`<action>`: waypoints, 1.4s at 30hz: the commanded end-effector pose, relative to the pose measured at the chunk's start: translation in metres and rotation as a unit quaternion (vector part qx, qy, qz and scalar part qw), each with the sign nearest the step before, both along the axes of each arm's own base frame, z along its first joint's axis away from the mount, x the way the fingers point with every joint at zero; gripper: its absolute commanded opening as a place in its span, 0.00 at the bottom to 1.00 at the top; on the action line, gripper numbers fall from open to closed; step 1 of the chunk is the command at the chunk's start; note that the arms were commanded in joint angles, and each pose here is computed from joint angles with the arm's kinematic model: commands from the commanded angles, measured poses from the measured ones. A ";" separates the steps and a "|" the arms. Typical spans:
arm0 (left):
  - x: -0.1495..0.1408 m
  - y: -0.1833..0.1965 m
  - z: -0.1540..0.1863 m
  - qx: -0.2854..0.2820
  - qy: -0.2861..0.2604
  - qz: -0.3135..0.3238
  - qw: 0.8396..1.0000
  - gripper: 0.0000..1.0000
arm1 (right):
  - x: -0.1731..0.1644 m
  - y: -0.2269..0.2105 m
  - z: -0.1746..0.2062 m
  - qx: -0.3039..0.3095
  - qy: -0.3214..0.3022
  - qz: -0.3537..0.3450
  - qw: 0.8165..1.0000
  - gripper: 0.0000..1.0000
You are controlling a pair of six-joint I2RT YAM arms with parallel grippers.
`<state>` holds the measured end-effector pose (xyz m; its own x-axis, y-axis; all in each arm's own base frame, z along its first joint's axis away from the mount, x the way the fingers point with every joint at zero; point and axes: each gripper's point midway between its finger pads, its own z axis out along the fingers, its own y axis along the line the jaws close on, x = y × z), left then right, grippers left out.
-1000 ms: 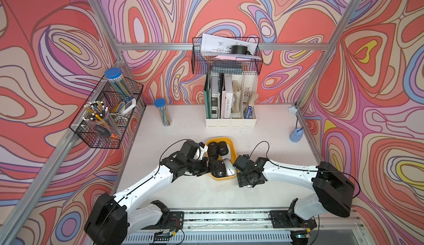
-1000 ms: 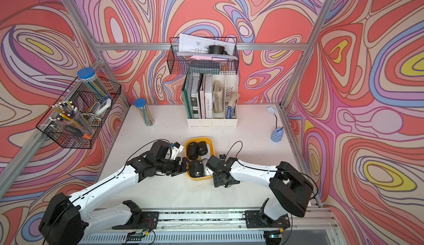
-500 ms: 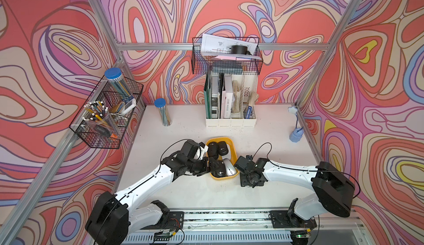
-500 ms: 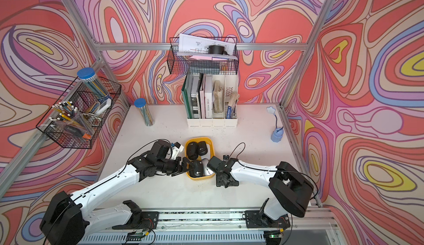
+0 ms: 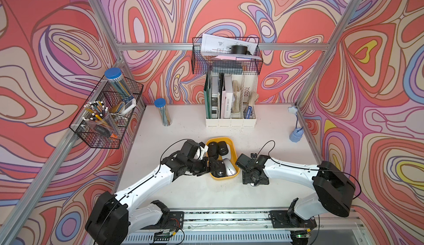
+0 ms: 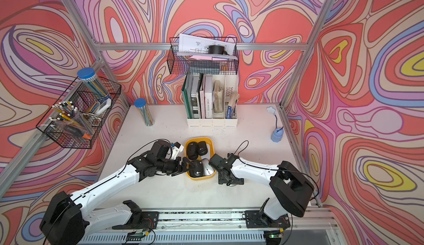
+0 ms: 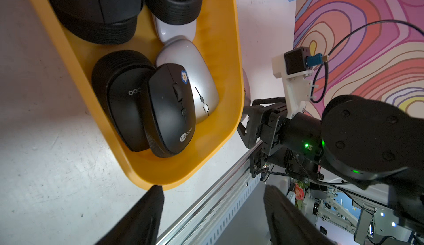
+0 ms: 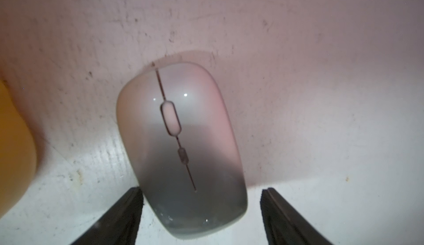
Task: Put the mouse in the storage box
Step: Pick up the mouse from the center of the board.
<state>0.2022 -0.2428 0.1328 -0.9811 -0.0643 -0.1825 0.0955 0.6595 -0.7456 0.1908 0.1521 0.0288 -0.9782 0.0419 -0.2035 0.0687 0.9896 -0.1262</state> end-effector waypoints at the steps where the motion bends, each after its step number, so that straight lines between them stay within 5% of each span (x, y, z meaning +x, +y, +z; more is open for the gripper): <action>1: 0.003 -0.003 0.011 -0.004 -0.017 -0.007 1.000 0.75 | 0.014 -0.005 0.006 -0.018 -0.010 0.012 1.000 0.83; 9: 0.002 -0.001 0.013 0.000 -0.019 -0.008 1.000 0.75 | 0.017 -0.007 -0.006 0.014 0.014 0.018 1.000 0.76; 20: -0.003 -0.017 0.017 -0.013 -0.013 -0.039 0.999 0.75 | 0.015 -0.002 -0.014 0.038 0.013 0.025 0.999 0.80; 27: -0.030 -0.055 0.024 -0.013 -0.026 -0.117 0.993 0.74 | 0.019 0.006 -0.019 0.056 0.008 0.026 0.998 0.68; 32: -0.028 -0.059 0.020 -0.011 -0.030 -0.114 0.993 0.74 | 0.021 0.005 -0.006 0.068 -0.016 0.018 0.997 0.58; 42: -0.024 -0.048 0.022 0.018 -0.046 -0.096 0.994 0.74 | 0.024 0.002 0.011 0.072 -0.039 0.017 0.997 0.52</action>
